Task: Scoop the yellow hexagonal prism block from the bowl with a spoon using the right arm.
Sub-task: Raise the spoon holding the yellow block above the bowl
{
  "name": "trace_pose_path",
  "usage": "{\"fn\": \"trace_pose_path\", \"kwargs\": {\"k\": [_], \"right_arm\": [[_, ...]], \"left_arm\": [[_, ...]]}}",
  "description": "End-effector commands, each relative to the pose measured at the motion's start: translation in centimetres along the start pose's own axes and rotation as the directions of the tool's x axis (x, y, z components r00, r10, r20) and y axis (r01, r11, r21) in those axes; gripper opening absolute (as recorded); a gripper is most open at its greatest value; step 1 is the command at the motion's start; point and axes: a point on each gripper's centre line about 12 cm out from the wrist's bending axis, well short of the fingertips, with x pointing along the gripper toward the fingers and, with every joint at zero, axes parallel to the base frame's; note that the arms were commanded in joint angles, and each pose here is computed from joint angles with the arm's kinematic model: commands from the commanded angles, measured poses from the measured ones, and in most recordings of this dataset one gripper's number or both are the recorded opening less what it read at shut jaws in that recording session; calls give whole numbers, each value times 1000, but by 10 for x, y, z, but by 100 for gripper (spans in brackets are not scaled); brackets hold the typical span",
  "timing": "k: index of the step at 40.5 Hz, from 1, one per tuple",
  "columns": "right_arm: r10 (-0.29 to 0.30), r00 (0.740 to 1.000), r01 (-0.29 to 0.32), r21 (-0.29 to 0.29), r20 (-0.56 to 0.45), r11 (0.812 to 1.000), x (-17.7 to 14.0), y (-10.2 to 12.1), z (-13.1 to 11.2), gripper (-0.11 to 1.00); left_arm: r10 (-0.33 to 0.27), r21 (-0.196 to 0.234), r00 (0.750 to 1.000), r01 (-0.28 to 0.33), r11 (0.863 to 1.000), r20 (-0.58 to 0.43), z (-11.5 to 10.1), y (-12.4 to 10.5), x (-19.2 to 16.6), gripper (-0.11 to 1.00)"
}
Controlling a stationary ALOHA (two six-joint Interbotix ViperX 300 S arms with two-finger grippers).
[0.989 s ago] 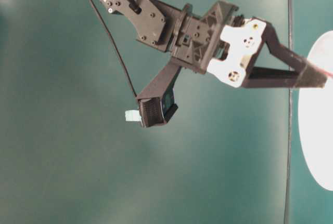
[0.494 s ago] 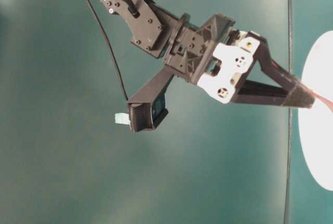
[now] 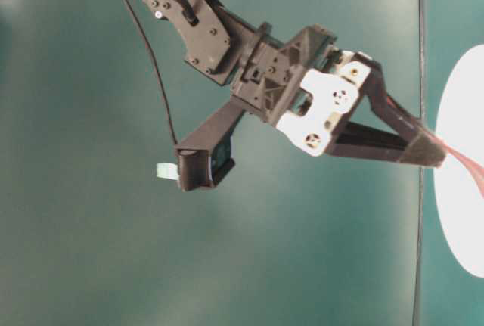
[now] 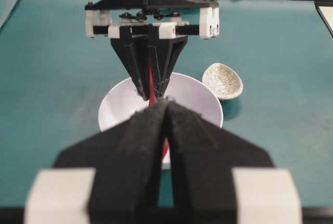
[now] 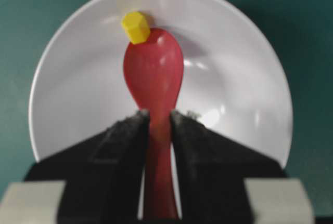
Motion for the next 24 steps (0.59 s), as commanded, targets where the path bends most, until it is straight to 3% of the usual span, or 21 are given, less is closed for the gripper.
{"fn": "trace_pose_path", "kwargs": {"k": [1,24], "right_arm": [[25,997,-24,-14,77,1000,-18,10,17,21],[39,990,-37,-21,137,999,-27,13,20,21]], "left_arm": [[-2,3,1000,2,1000,11,5,0,1,0],[-2,0,1000,2,1000,0,3,0,1,0]]}}
